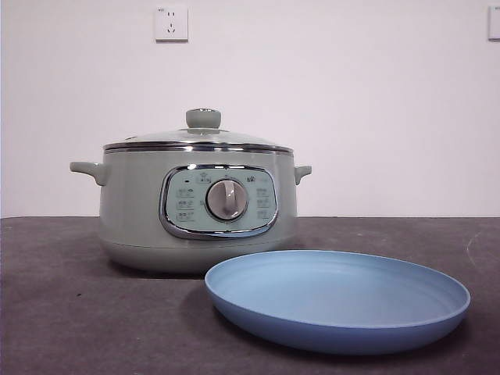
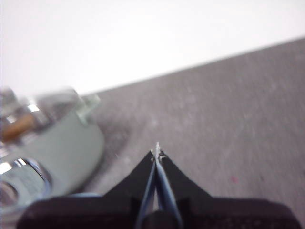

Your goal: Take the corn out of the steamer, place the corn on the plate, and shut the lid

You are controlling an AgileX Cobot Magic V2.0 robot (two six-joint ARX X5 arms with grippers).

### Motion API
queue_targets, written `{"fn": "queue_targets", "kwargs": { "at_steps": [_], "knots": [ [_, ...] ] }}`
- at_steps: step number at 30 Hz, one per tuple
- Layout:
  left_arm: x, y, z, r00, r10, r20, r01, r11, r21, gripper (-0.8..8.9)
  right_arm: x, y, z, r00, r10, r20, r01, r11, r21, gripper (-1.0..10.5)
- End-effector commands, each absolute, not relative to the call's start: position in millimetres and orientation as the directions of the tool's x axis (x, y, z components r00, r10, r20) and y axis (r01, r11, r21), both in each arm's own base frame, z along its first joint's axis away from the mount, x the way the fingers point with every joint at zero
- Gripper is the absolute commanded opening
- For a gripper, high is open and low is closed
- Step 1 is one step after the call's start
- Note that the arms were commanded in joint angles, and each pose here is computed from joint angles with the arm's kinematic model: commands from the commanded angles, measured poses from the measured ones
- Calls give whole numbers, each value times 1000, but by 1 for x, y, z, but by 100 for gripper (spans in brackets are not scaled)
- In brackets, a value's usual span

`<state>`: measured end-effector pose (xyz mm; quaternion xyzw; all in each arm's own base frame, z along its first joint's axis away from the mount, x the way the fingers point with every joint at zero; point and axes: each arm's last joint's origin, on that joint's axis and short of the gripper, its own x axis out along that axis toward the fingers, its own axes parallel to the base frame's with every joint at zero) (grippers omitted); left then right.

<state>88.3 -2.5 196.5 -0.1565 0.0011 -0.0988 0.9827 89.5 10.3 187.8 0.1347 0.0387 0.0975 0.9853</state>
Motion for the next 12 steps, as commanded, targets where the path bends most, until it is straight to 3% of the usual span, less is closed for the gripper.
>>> {"fn": "queue_targets", "kwargs": {
  "at_steps": [1, 6, 12],
  "knots": [
    [85, -3, 213, 973, -220, 67, 230, 912, -341, -7, 88, 11, 206, 973, 229, -20, -213, 932, 294, -11],
    [80, -5, 242, 958, -280, 61, 283, 897, -338, -7, 92, 14, 241, 947, 320, -21, -300, 907, 296, -11],
    [80, -8, 278, 935, -355, -8, 329, 873, -360, -7, 110, 20, 292, 876, 468, -114, -422, 860, 285, -11]
  ]
}}
